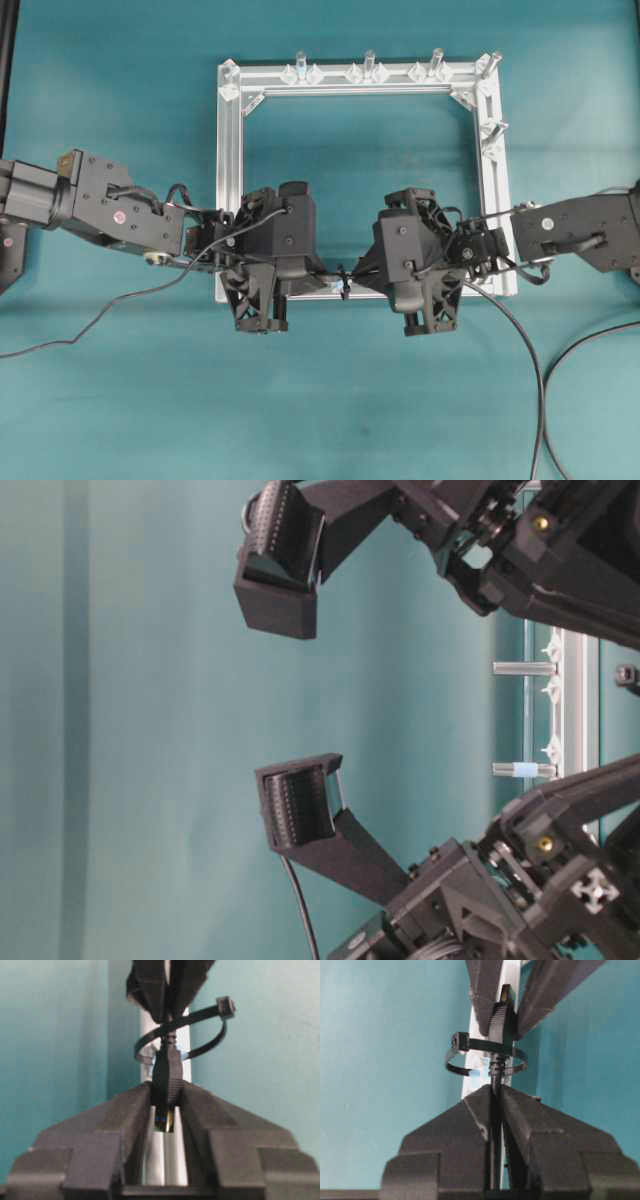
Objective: Insert the wire through the string loop located in the center.
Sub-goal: 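Pull the plug through the loop with the left gripper, moving away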
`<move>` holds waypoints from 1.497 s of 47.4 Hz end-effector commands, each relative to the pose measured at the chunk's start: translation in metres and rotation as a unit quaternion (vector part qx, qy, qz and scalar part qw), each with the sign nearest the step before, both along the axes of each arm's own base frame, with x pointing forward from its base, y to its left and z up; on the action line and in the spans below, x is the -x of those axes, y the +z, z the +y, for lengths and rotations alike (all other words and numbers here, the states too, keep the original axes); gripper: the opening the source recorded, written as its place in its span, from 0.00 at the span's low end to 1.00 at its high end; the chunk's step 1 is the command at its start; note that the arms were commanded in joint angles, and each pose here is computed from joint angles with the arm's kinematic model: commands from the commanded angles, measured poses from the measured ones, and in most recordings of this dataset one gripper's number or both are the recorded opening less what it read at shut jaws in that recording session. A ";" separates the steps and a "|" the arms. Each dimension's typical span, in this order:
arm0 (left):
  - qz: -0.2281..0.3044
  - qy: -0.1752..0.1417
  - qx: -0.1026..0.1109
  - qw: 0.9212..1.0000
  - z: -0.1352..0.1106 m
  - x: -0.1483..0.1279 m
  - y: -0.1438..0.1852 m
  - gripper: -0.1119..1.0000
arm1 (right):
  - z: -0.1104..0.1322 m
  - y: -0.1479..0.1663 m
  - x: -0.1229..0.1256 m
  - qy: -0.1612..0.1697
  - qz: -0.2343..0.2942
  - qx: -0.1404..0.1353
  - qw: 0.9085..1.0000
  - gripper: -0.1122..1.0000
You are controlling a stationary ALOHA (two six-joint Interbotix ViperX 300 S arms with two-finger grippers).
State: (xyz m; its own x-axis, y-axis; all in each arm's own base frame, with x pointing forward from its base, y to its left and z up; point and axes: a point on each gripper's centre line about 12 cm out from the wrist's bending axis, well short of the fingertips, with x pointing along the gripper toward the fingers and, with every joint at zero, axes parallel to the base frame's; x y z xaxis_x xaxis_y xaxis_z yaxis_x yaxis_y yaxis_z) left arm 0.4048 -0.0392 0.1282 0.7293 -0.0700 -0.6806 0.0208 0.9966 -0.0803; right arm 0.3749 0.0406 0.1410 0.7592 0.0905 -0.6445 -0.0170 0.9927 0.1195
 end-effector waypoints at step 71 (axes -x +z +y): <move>-0.029 -0.001 -0.009 1.000 0.006 -0.007 0.016 0.26 | 0.001 0.017 -0.010 -0.017 -0.029 -0.027 0.999 0.17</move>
State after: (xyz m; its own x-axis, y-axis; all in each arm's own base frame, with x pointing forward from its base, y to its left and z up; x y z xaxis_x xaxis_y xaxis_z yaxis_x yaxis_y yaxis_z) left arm 0.4055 -0.0361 0.1292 0.7340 -0.0645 -0.6761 0.0301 0.9976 -0.0626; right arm 0.3765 0.0405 0.1429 0.7696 0.0932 -0.6317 0.0119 0.9870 0.1602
